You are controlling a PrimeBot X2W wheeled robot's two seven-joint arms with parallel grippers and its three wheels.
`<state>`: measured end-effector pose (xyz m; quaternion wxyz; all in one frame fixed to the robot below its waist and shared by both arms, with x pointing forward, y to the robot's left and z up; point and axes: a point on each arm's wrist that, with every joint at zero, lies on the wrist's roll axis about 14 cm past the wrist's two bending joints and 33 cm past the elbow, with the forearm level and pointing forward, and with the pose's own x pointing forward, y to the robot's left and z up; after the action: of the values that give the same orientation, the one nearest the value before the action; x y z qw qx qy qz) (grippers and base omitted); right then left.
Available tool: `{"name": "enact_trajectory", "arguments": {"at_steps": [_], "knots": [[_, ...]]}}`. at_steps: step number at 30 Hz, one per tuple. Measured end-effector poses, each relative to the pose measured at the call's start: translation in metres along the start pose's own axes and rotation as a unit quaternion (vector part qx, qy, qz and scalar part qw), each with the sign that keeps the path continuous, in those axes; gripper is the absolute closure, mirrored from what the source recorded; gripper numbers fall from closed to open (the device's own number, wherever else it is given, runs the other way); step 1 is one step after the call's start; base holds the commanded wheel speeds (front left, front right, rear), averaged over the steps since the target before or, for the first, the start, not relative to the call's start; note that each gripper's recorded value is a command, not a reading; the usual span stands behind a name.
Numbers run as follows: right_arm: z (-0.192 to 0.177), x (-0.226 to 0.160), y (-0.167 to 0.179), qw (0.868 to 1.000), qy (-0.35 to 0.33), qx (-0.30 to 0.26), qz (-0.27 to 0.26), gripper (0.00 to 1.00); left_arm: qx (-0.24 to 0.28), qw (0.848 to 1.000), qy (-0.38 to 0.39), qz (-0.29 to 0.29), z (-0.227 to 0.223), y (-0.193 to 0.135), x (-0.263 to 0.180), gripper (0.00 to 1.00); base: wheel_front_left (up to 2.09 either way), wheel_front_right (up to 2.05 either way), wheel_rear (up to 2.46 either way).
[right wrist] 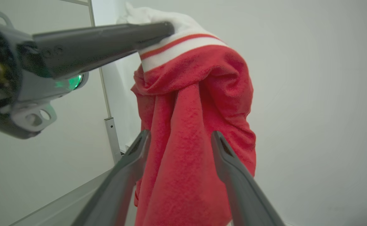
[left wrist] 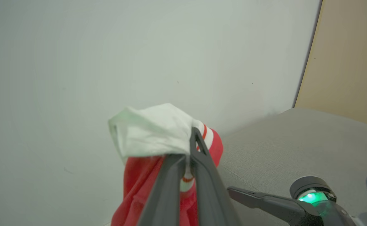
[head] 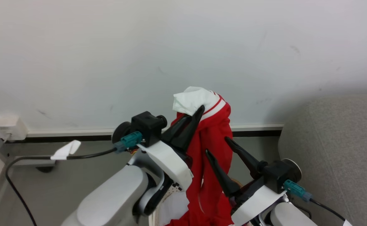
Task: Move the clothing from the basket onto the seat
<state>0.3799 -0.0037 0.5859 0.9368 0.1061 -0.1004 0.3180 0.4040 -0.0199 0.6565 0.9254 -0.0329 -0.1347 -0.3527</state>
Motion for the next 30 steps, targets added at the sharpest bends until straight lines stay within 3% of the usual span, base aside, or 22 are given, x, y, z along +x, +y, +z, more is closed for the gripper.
{"name": "enact_trajectory", "arguments": {"at_steps": [19, 20, 22, 30], "knots": [[-0.070, 0.015, 0.001, 0.993, 0.114, 0.009, 0.007, 0.00, -0.010, 1.000, 0.006, 0.004, 0.006, -0.016, -0.028, 1.00, 0.00, 0.00, 0.00], [-0.071, 0.015, 0.001, 0.993, 0.117, 0.011, 0.006, 0.18, -0.011, 1.000, 0.006, 0.005, 0.006, -0.016, -0.029, 1.00, 0.00, 0.00, 0.00], [-0.076, 0.014, 0.001, 0.992, 0.126, 0.017, 0.004, 1.00, -0.012, 1.000, 0.005, 0.005, 0.007, -0.016, -0.030, 1.00, 0.00, 0.00, 0.00], [-0.069, 0.020, 0.002, 0.993, 0.115, 0.035, 0.003, 1.00, -0.010, 1.000, 0.005, 0.013, 0.008, -0.011, -0.031, 1.00, 0.00, 0.00, 0.00]]}}
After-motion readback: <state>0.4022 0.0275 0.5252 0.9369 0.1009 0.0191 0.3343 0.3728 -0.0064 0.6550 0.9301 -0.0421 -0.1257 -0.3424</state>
